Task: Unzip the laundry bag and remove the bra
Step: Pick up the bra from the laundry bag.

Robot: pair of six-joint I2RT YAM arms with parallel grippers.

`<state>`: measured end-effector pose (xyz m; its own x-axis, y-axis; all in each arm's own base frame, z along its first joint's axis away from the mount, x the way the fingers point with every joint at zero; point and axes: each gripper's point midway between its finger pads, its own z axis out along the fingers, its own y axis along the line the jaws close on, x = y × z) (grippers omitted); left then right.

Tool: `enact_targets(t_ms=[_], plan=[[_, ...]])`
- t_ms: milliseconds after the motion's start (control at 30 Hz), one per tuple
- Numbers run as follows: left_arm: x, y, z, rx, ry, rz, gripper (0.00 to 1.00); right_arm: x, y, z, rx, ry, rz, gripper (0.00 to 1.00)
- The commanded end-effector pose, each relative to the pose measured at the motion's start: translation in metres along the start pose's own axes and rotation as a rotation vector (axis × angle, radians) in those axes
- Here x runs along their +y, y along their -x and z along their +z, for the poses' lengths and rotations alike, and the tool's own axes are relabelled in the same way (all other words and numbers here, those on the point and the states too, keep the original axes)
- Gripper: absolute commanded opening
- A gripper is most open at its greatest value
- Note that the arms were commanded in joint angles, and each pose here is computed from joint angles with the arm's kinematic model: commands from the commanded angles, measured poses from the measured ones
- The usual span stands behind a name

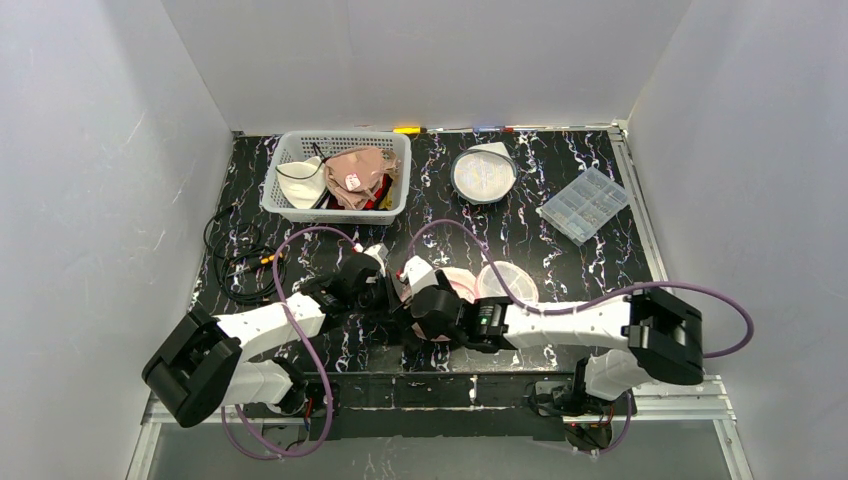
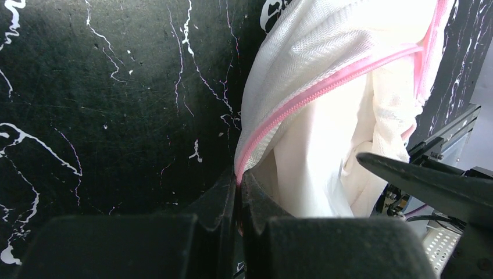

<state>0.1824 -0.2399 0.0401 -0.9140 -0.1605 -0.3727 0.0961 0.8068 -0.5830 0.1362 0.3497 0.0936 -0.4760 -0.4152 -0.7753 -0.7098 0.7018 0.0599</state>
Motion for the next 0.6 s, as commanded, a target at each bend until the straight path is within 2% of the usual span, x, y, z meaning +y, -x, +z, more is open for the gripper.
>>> enact_targets(t_ms=[0,167,300,367,433,567], plan=[[-0.007,0.006,-0.004,-0.024,-0.018,0.007,0.00,-0.007,0.019,0.007,-0.035,-0.093,-0.044,0.91],[-0.007,0.005,-0.005,-0.028,-0.020,0.003,0.00,-0.011,0.019,0.013,-0.033,-0.132,-0.051,0.81],[-0.008,0.006,-0.006,-0.030,-0.024,0.005,0.00,-0.012,0.016,0.015,-0.019,-0.146,-0.049,0.59],[-0.008,0.006,-0.006,-0.032,-0.026,0.005,0.00,-0.012,0.016,0.014,-0.020,-0.146,-0.044,0.52],[-0.009,0.006,-0.007,-0.032,-0.027,0.006,0.00,-0.014,0.013,0.014,-0.010,-0.151,-0.048,0.48],[-0.010,0.007,-0.008,-0.037,-0.032,0.006,0.00,-0.015,0.006,0.015,0.028,-0.161,-0.062,0.48]])
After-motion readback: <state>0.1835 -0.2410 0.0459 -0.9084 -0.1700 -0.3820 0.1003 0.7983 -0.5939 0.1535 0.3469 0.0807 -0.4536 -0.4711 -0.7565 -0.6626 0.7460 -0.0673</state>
